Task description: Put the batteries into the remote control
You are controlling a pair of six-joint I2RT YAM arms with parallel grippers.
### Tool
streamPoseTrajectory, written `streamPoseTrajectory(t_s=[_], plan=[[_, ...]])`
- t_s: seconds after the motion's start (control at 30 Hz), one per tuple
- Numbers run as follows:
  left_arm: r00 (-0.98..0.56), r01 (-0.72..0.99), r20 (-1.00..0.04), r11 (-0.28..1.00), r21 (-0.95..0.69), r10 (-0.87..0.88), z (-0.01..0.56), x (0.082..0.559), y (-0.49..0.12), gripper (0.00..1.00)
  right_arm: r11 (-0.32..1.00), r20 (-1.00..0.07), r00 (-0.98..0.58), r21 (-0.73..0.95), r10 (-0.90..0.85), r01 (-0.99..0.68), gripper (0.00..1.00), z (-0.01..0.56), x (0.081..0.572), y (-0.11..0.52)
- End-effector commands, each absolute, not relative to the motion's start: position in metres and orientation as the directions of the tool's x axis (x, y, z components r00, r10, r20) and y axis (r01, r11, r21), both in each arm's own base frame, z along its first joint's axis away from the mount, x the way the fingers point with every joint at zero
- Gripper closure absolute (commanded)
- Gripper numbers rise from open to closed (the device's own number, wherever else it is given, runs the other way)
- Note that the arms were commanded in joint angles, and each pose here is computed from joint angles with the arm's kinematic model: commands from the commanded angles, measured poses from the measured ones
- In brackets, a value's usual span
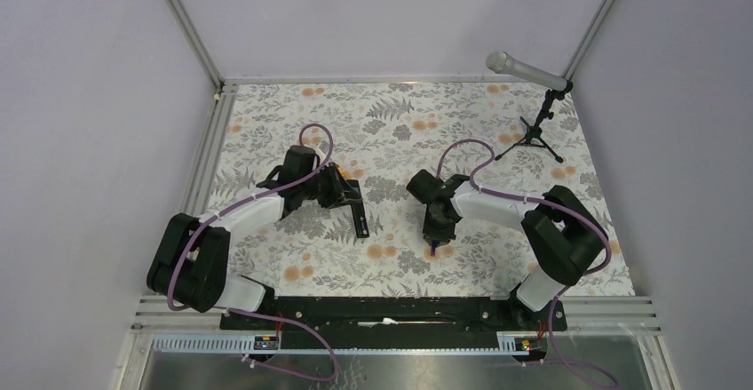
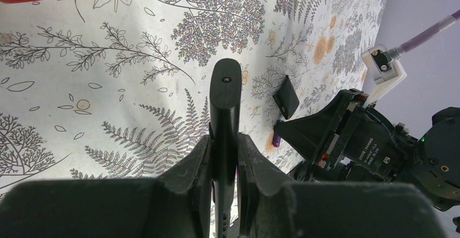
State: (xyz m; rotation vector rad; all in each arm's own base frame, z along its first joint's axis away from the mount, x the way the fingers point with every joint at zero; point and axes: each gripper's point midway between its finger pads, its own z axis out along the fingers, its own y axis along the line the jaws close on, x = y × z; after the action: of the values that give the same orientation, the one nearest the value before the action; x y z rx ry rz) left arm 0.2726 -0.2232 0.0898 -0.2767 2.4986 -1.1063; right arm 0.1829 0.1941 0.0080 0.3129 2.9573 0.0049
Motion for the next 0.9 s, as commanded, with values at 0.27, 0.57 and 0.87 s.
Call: streamPoseTrajectory(t_s=[0.27,0.57,0.87], plan=[[-0.884,0.083,-0.335,0.596,-0.798,-0.325,0.122,0.284,-0.238,1.0,0.981,-0.284,-0.943,0.136,0.173,0.139,0.88,0.041,0.21,0.212],[-0.859,0.288,-0.426,0.418,-0.862,-0.286,0.175,0.277,-0.274,1.0,0.833,-0.512,-0.818,0.549,0.264,-0.074,0.88,0.167,0.249,0.273],[-0.893,0.258,-0.349,0.311,-0.914,-0.283,0.216,0.277,-0.296,1.0,0.745,-0.65,-0.704,0.614,0.287,-0.262,0.87,0.248,0.261,0.306]])
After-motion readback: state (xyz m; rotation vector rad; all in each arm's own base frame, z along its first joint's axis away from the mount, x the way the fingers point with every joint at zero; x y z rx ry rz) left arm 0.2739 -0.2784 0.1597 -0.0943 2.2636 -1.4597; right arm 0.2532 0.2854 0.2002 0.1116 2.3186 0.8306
